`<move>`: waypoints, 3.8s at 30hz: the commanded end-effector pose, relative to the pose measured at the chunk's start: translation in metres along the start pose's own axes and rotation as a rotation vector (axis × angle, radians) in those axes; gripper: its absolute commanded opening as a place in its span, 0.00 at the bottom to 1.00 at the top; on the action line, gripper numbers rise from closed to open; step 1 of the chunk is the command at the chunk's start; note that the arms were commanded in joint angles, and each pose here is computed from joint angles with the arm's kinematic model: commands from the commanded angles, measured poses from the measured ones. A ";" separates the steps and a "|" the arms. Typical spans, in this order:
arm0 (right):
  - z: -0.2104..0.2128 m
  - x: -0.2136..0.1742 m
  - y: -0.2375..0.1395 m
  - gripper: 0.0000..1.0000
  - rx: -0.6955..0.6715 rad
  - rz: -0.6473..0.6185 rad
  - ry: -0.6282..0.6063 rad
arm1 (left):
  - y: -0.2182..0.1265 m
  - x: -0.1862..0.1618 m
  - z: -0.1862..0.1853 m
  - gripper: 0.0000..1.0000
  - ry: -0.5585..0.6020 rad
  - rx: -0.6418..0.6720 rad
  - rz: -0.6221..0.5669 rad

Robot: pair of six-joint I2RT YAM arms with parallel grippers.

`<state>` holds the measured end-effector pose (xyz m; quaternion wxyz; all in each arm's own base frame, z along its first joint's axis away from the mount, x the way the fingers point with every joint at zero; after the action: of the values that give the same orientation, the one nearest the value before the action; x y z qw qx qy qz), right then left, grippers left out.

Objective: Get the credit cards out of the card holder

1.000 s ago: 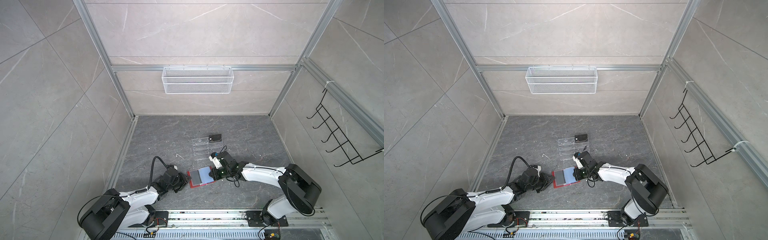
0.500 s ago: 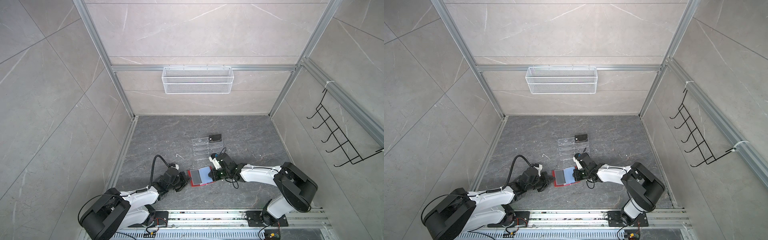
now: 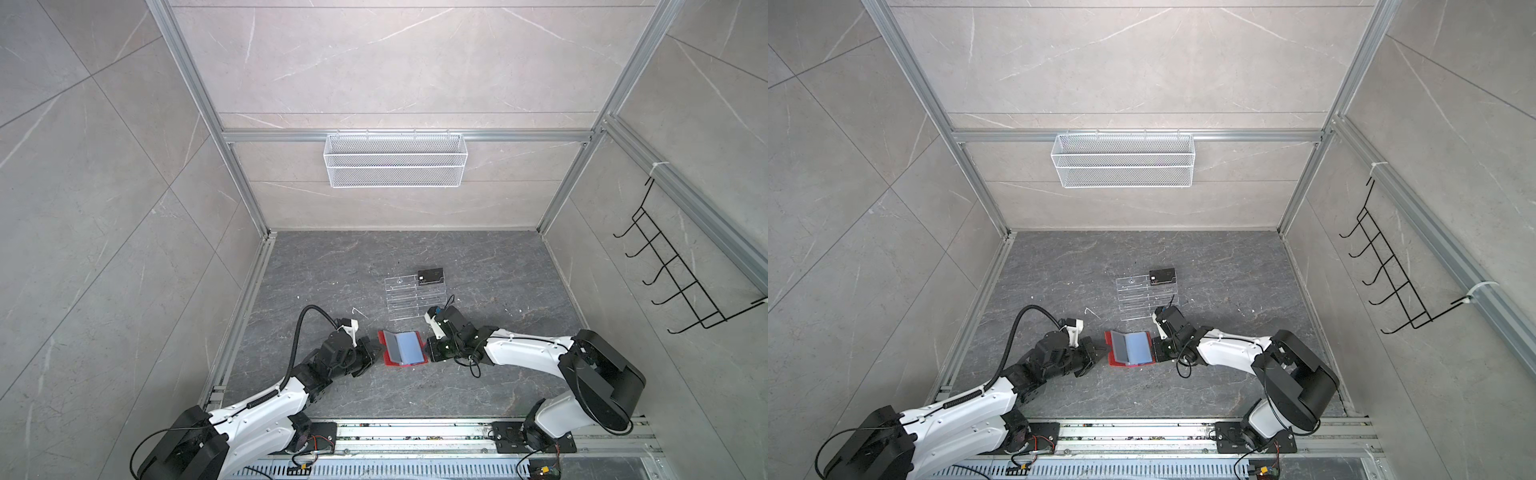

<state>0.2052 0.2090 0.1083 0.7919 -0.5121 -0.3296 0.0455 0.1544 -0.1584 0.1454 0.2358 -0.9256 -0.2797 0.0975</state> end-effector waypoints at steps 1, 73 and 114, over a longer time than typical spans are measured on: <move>-0.005 -0.005 0.004 0.18 -0.051 0.061 0.025 | 0.003 0.001 -0.021 0.00 0.071 -0.048 0.016; 0.014 0.012 0.024 0.09 0.141 0.032 0.089 | 0.066 -0.002 0.007 0.28 -0.065 0.171 0.104; 0.036 0.053 -0.036 0.39 0.153 -0.149 0.015 | -0.021 0.003 -0.053 0.00 0.106 0.083 -0.119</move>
<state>0.2118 0.2410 0.1230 0.8413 -0.4419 -0.3086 0.0415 0.1566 -0.1620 0.1638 0.3159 -0.8934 -0.3041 0.0980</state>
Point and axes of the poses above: each gripper's point midway between its finger pads, its own y axis out along the fingers, its own z axis along the line the jaws close on, x = y × z, the point moved 10 cm from there along -y, back along the fingers, and after that the axes turned 15 degrees about -y, right-handed, at the moved point
